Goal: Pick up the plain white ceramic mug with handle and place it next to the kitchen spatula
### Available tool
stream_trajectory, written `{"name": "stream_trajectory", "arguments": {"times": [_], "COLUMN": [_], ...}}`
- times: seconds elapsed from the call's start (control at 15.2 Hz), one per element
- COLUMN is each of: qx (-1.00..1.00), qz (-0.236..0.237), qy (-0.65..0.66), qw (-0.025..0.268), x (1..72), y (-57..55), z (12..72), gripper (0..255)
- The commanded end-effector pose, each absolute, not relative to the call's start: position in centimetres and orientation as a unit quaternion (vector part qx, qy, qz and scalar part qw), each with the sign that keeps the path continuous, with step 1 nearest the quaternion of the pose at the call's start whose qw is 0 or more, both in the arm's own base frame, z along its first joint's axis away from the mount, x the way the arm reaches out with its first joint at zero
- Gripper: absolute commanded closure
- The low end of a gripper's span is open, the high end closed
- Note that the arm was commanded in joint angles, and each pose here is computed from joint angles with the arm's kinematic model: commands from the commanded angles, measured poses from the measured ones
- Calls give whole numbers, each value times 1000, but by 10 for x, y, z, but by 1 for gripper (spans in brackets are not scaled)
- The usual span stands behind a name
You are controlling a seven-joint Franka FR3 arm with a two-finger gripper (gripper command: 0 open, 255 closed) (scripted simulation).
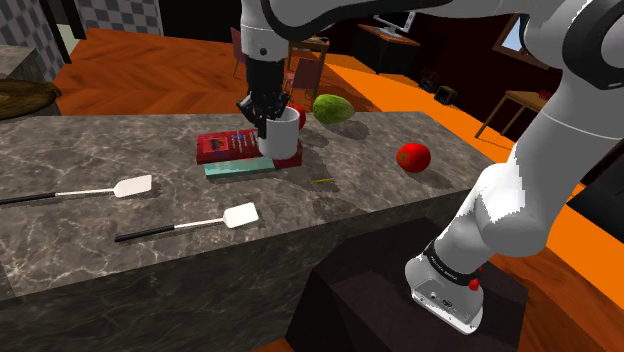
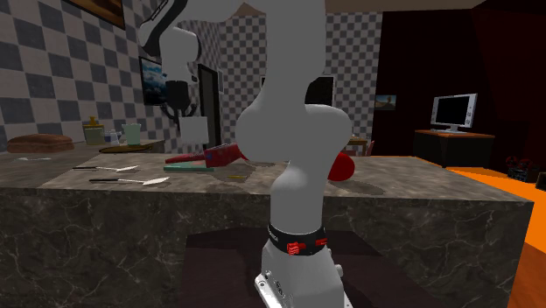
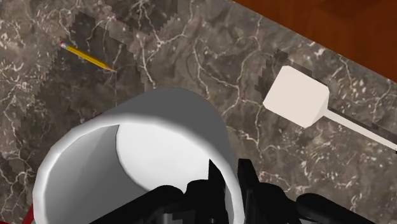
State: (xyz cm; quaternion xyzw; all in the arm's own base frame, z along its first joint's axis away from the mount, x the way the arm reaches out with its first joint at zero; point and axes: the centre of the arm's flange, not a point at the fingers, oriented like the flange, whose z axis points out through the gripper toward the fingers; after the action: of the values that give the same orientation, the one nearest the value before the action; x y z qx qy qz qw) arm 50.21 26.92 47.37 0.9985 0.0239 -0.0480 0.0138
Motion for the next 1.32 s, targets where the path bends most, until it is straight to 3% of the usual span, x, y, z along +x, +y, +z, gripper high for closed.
{"name": "stream_trajectory", "arguments": {"times": [0.0,1.25], "qx": [998,998], "qz": [-48,-48], "qy": [24,24], "qw": [14,14], "x": [503,503], "y": [269,269], "z": [464,359], "gripper": [255,255]}}
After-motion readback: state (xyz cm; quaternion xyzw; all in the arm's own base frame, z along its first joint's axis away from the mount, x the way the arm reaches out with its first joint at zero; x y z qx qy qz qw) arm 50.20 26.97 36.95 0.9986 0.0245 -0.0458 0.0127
